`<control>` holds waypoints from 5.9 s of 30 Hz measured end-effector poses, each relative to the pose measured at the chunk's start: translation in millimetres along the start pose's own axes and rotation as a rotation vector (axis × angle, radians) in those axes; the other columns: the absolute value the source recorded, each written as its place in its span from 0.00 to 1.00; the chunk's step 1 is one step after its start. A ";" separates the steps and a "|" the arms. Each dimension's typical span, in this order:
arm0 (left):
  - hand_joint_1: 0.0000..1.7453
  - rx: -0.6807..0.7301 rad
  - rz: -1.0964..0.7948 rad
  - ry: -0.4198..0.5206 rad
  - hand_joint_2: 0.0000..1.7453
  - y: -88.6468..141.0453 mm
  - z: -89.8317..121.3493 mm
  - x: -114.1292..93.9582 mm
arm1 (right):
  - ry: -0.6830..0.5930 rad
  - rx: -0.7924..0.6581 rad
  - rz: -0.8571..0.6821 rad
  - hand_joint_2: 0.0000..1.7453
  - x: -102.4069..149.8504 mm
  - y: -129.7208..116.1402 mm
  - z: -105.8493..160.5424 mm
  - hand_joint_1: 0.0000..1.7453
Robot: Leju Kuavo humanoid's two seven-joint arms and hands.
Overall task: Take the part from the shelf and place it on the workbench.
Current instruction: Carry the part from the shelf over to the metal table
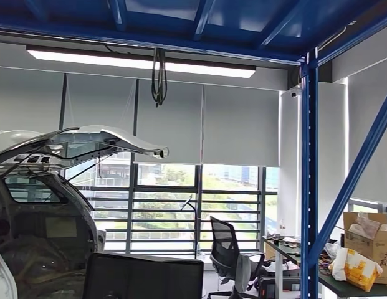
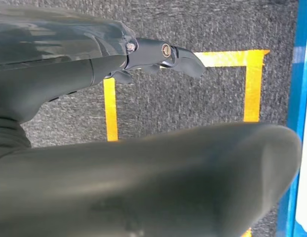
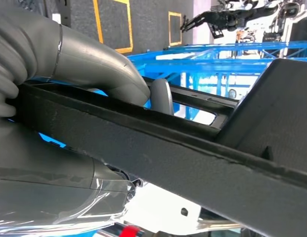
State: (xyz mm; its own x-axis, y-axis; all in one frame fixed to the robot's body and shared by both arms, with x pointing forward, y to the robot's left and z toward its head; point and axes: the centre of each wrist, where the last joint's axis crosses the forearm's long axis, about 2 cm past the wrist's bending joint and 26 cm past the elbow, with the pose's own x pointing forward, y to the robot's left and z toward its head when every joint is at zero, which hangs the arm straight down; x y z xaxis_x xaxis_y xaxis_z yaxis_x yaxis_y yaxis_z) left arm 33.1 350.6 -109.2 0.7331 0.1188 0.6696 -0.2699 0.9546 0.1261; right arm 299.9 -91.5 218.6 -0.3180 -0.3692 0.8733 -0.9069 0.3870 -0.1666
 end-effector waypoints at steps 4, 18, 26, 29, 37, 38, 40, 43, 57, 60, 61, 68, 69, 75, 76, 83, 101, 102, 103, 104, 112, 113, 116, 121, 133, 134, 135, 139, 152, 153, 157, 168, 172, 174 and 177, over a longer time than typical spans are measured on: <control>0.00 -0.007 0.001 -0.003 1.00 -2.2 0.5 -0.5 | -0.007 0.006 0.002 1.00 1.4 0.2 -1.6 1.00; 0.00 -0.018 -0.010 -0.017 1.00 -1.8 -0.7 1.2 | -0.016 0.013 -0.002 1.00 1.8 2.9 -3.1 1.00; 0.00 -0.019 -0.011 -0.024 1.00 -2.2 -2.0 3.0 | -0.022 0.015 -0.003 1.00 2.7 3.1 -3.8 1.00; 0.00 -0.019 -0.011 -0.024 1.00 -2.2 -2.0 3.0 | -0.023 0.016 -0.005 1.00 2.6 3.3 -3.7 1.00; 0.00 -0.020 -0.010 -0.022 1.00 -2.6 -1.2 1.9 | -0.044 0.029 -0.005 1.00 6.3 3.6 -7.8 1.00; 0.00 -0.019 -0.010 -0.022 1.00 -2.3 -1.2 1.9 | -0.046 0.030 -0.006 1.00 6.3 3.7 -8.0 1.00; 0.00 -0.019 -0.010 -0.020 1.00 -1.8 -0.8 1.2 | -0.049 0.031 -0.007 1.00 6.6 4.0 -8.6 1.00; 0.00 -0.017 -0.012 -0.021 1.00 -0.8 -0.9 1.2 | -0.051 0.032 -0.012 1.00 6.1 5.2 -8.9 1.00; 0.00 0.016 0.005 0.091 1.00 8.1 -2.1 2.4 | -0.091 0.057 -0.058 1.00 6.4 7.0 -10.9 1.00; 0.00 0.022 -0.001 0.103 1.00 12.2 -1.5 1.3 | -0.096 0.062 -0.064 1.00 5.4 8.2 -10.1 1.00; 0.00 0.024 -0.002 0.104 1.00 13.1 -1.3 1.0 | -0.097 0.062 -0.065 1.00 5.1 8.4 -9.9 1.00; 0.00 0.022 -0.003 0.107 1.00 13.5 -1.2 0.8 | -0.113 0.079 -0.058 1.00 6.7 7.9 -12.2 1.00; 0.00 0.020 -0.004 0.107 1.00 13.5 -1.2 0.8 | -0.115 0.083 -0.053 1.00 7.1 7.7 -12.7 1.00; 0.00 0.019 -0.014 0.110 1.00 15.6 -0.4 -0.4 | -0.115 0.098 -0.037 1.00 7.2 7.0 -14.6 1.00; 0.00 0.019 -0.014 0.111 1.00 15.7 0.0 -0.9 | -0.113 0.099 -0.037 1.00 6.8 7.0 -14.4 1.00; 0.00 0.020 -0.014 0.106 1.00 15.9 -1.9 1.8 | -0.113 0.111 -0.029 1.00 6.9 6.1 -15.0 1.00; 0.00 0.028 -0.029 0.155 1.00 23.2 1.4 -3.1 | -0.094 0.169 0.022 1.00 11.0 -0.9 -17.7 1.00; 0.00 0.031 -0.029 0.157 1.00 24.4 1.2 -2.7 | -0.096 0.175 0.024 1.00 12.0 -0.5 -19.0 1.00; 0.00 0.036 -0.028 0.157 1.00 25.9 0.6 -2.0 | -0.096 0.182 0.027 1.00 12.3 0.1 -19.9 1.00; 0.00 0.041 -0.027 0.155 1.00 27.4 -0.1 -1.0 | -0.093 0.188 0.029 1.00 12.2 1.0 -20.2 1.00; 0.00 0.082 0.004 0.134 1.00 35.2 -3.0 3.3 | -0.091 0.233 0.049 1.00 15.8 9.5 -25.5 1.00; 0.00 0.086 0.008 0.133 1.00 35.7 -3.0 3.3 | -0.094 0.237 0.050 1.00 16.4 10.5 -26.1 1.00; 0.00 0.092 0.014 0.136 1.00 36.8 -2.0 2.0 | -0.098 0.245 0.051 1.00 17.6 12.7 -27.2 1.00; 0.00 0.098 0.017 0.132 1.00 38.1 -4.1 5.0 | -0.093 0.244 0.055 1.00 17.0 13.7 -26.0 1.00; 0.00 0.099 0.018 0.162 1.00 39.2 -7.0 9.2 | -0.126 0.247 0.082 1.00 22.6 10.5 -34.0 1.00; 0.00 0.100 0.016 0.167 1.00 39.4 -7.7 10.2 | -0.128 0.246 0.084 1.00 22.0 10.9 -33.8 1.00; 0.00 0.101 0.015 0.172 1.00 39.6 -8.0 10.7 | -0.127 0.245 0.086 1.00 21.0 11.4 -33.2 1.00; 0.00 0.122 0.003 0.189 1.00 46.9 -6.7 9.2 | -0.130 0.242 0.100 1.00 19.3 12.4 -32.5 1.00; 0.00 0.160 -0.008 0.186 1.00 62.1 -8.6 13.6 | -0.155 0.257 0.120 1.00 21.1 17.2 -35.0 1.00; 0.00 0.161 -0.008 0.186 1.00 62.5 -8.4 13.3 | -0.155 0.259 0.120 1.00 21.0 17.5 -34.9 1.00; 0.00 0.165 -0.007 0.183 1.00 63.4 -9.2 14.7 | -0.164 0.264 0.124 1.00 23.3 16.8 -37.1 1.00; 0.00 0.170 -0.020 0.168 1.00 71.1 -7.4 13.0 | -0.186 0.269 0.097 1.00 22.4 25.1 -40.1 1.00; 0.00 0.156 -0.035 0.157 1.00 69.2 -8.7 14.6 | -0.190 0.268 0.091 1.00 20.5 26.0 -37.7 1.00; 0.00 0.145 -0.046 0.162 1.00 66.7 -8.7 14.3 | -0.191 0.266 0.090 1.00 18.8 26.7 -35.4 1.00; 0.00 0.140 -0.057 0.176 1.00 65.4 -8.0 13.0 | -0.192 0.266 0.091 1.00 17.2 27.9 -33.5 1.00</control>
State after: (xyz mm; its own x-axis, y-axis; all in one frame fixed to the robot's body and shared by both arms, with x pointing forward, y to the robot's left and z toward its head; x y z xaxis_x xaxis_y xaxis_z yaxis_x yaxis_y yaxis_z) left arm 30.0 416.8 -98.1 0.8438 0.1233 0.5223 -0.3002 0.9152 0.2689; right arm 278.3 -58.7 244.3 -0.4242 -0.5054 0.7514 -0.9047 0.2007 -0.3757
